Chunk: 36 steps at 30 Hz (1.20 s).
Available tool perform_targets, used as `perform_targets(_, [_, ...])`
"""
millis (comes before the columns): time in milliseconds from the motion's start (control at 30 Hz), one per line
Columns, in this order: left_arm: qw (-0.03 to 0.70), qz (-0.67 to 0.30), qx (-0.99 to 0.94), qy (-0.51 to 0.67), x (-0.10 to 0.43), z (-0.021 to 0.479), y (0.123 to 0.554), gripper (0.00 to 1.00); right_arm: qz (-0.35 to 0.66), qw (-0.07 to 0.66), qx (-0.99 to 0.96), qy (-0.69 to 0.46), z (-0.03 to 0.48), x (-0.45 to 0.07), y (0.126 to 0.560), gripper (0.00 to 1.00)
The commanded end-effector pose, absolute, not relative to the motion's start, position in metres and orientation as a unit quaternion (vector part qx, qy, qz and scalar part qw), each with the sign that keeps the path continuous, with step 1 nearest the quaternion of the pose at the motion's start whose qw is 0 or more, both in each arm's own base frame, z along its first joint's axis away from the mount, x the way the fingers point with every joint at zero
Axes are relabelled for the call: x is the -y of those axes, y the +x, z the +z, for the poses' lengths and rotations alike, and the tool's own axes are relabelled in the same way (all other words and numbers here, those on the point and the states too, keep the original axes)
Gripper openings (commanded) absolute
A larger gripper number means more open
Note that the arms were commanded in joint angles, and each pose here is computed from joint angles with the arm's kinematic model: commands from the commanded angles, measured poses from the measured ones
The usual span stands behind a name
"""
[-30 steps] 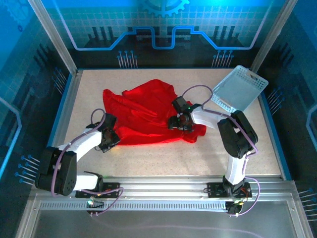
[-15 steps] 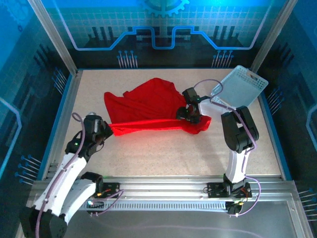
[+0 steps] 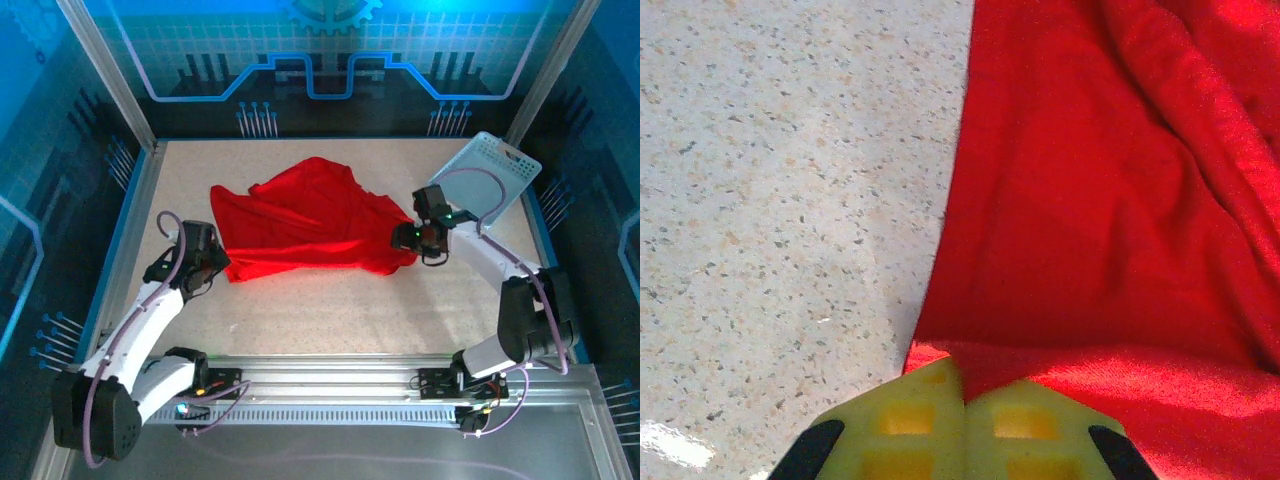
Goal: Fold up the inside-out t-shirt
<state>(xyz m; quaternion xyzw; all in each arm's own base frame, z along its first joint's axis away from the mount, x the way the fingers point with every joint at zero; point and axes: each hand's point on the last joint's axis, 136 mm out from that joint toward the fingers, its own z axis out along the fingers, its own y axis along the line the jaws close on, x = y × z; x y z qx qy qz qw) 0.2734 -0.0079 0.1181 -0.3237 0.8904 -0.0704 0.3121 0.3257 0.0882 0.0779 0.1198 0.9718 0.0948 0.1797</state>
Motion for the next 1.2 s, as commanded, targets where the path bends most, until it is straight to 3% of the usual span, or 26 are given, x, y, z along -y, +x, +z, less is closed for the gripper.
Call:
perform_targets(0, [0.311, -0.052, -0.890, -0.329, -0.002, 0.120, 0.278, 0.00, 0.084, 0.132, -0.974, 0.161, 0.049, -0.067, 0.297, 0.58])
perform_targets(200, [0.311, -0.058, -0.889, -0.332, -0.001, 0.119, 0.279, 0.00, 0.098, 0.118, -0.975, 0.161, 0.031, -0.070, 0.302, 0.46])
perform_targets(500, [0.307, -0.060, -0.890, -0.331, -0.001, 0.116, 0.277, 0.00, 0.103, 0.129, -0.978, 0.127, 0.029, -0.096, 0.330, 0.46])
perform_targets(667, [0.303, -0.062, -0.892, -0.330, 0.000, 0.113, 0.276, 0.00, 0.071, 0.129, -0.981, 0.125, 0.026, -0.095, 0.341, 0.41])
perform_targets(933, [0.301, -0.064, -0.893, -0.329, 0.001, 0.111, 0.276, 0.00, 0.049, 0.123, -0.985, 0.108, 0.017, -0.108, 0.355, 0.22])
perform_targets(1167, [0.308, -0.051, -0.892, -0.327, -0.006, 0.121, 0.278, 0.00, 0.012, 0.159, -0.982, 0.102, 0.055, -0.094, 0.352, 0.01])
